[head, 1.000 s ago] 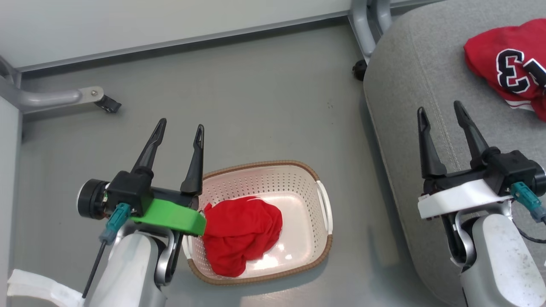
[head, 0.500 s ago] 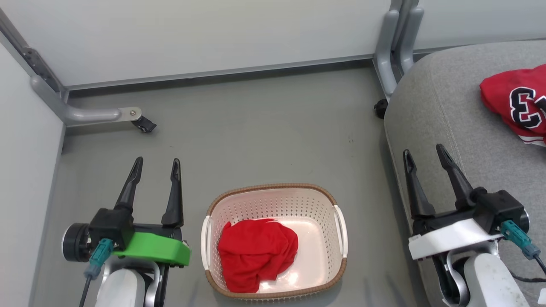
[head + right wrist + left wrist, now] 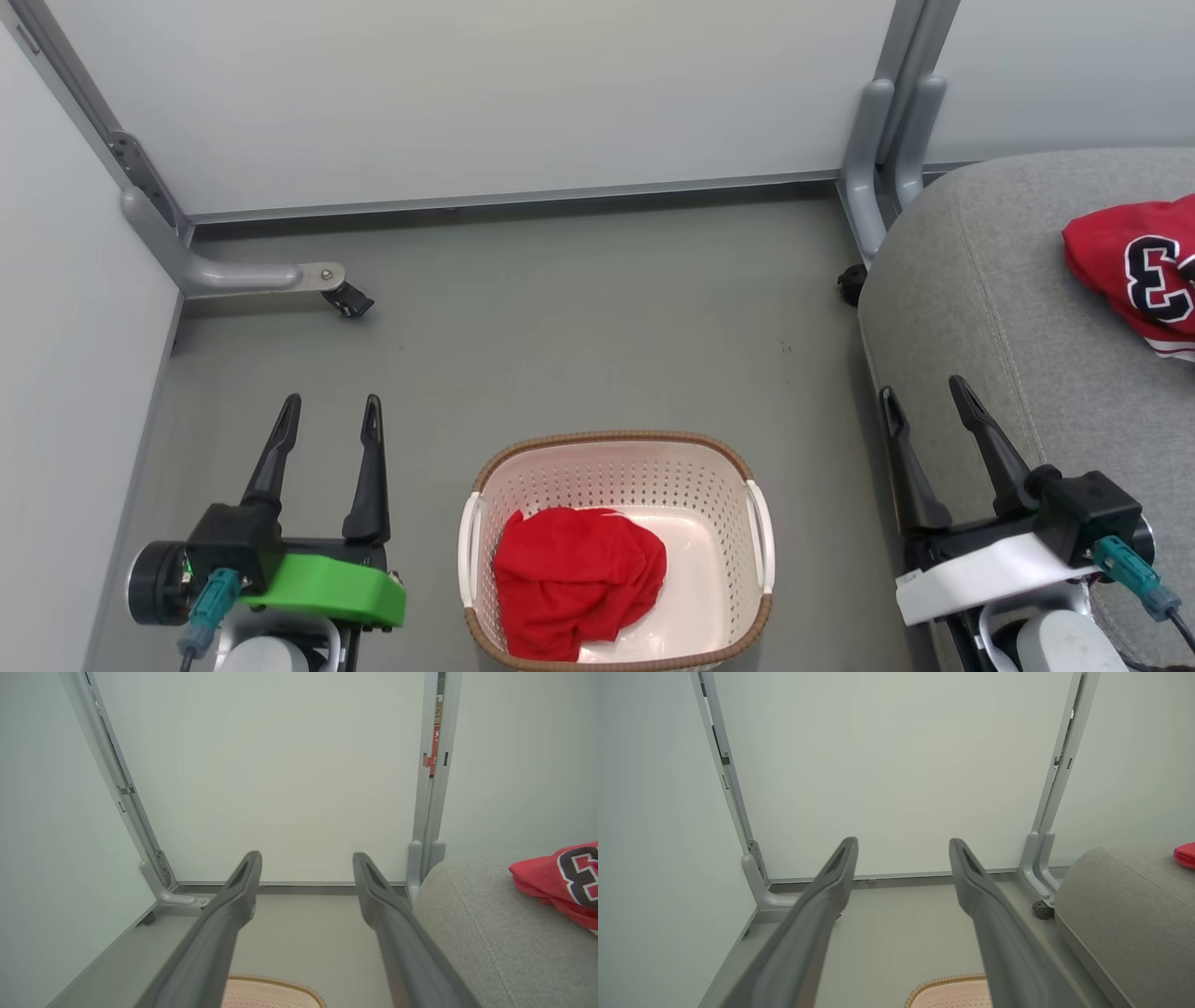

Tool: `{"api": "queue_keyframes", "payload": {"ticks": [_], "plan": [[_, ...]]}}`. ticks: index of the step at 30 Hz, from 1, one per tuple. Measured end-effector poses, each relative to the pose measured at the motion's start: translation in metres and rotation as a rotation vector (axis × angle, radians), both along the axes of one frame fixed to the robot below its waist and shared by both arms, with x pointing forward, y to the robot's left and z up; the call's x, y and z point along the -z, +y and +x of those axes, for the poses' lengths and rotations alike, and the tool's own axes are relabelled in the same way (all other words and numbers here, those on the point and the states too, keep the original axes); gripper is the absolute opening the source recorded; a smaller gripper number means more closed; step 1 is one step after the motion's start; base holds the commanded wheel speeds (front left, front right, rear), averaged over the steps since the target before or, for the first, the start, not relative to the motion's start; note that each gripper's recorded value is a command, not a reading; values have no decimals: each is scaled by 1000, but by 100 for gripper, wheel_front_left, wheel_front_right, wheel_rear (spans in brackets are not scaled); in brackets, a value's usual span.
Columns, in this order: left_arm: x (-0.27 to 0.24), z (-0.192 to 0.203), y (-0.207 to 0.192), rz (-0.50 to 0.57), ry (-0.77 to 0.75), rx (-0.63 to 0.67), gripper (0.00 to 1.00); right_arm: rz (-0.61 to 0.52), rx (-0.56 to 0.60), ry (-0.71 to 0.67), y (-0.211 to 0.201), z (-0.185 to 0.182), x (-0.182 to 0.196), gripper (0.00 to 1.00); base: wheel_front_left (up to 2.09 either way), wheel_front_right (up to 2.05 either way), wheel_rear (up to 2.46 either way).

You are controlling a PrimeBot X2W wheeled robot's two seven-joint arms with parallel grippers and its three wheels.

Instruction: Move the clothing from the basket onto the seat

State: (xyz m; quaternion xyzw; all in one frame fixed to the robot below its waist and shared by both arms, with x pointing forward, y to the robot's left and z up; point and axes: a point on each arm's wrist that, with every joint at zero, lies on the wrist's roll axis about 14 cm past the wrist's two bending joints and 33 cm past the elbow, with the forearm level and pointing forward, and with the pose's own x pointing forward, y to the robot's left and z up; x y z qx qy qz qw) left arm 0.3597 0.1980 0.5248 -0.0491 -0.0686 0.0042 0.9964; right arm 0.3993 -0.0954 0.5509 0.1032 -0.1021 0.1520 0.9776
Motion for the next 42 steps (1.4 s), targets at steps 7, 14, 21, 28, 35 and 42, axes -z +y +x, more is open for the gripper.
{"api": "queue_keyframes", "payload": {"ticks": [7,14,21,28,35,42], "plan": [[2,-7,1,8,6,-4,100,-9,7,6,-3,-6,2,100,0,0,0],[2,-10,-1,7,3,1,100,-14,18,13,-7,-10,5,100,0,0,0],[2,-10,0,8,2,-1,100,-19,22,23,-9,-11,8,100,0,0,0],[2,-10,-1,7,2,3,100,-20,24,26,-9,-11,9,100,0,0,0],[5,-8,-2,7,12,8,100,-23,28,34,-11,-10,12,100,0,0,0],[3,6,-16,27,10,60,100,-22,26,33,-9,-5,12,100,0,0,0]]}}
